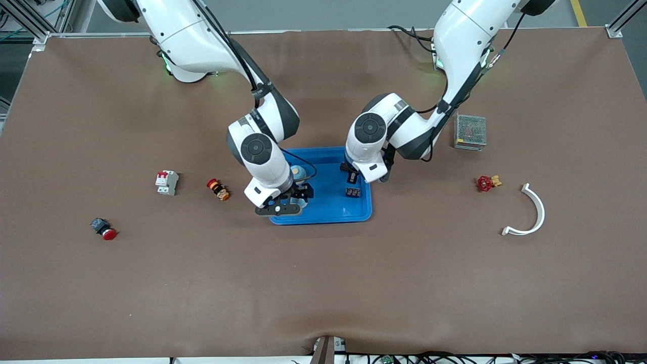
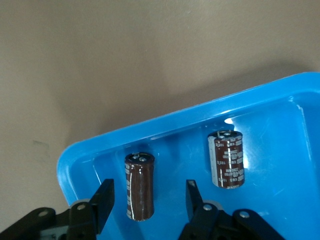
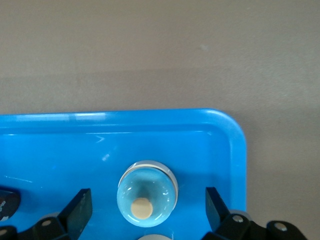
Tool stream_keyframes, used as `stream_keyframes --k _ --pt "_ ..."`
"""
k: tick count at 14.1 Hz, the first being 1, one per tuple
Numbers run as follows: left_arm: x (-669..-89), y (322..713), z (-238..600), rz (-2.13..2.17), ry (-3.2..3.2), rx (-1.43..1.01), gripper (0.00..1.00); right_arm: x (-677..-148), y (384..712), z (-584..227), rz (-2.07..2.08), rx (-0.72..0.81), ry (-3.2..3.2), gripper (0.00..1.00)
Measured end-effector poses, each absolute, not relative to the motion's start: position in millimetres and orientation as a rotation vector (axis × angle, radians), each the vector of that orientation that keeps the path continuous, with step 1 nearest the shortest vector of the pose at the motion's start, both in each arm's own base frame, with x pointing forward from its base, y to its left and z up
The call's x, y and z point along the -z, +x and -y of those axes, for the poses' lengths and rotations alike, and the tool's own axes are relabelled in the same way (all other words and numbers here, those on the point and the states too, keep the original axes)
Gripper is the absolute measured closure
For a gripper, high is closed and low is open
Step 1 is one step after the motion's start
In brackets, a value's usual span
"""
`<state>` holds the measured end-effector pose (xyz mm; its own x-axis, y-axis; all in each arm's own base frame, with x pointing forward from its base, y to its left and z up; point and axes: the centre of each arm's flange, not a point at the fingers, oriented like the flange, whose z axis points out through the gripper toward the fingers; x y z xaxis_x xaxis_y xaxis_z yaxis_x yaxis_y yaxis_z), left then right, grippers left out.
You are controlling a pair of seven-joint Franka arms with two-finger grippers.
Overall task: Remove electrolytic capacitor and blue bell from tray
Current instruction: 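Grasp the brown capacitor with the left gripper while the right gripper grasps the bell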
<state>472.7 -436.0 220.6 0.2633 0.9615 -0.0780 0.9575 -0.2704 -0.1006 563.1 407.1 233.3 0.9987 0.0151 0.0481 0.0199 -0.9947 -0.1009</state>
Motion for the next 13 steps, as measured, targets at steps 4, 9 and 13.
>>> stream_keyframes --k 4,9,13 --pt "-212 467 444 1.905 -2.457 -0.200 0.37 -217 563 -404 0.082 0.081 -3.085 0.00" --pt "-192 456 448 1.906 -2.414 -0.221 0.49 -200 558 -410 0.104 0.081 -3.088 0.00" --pt "-189 454 450 1.922 -2.393 -0.223 0.71 -191 552 -417 0.124 0.075 -3.090 0.00"
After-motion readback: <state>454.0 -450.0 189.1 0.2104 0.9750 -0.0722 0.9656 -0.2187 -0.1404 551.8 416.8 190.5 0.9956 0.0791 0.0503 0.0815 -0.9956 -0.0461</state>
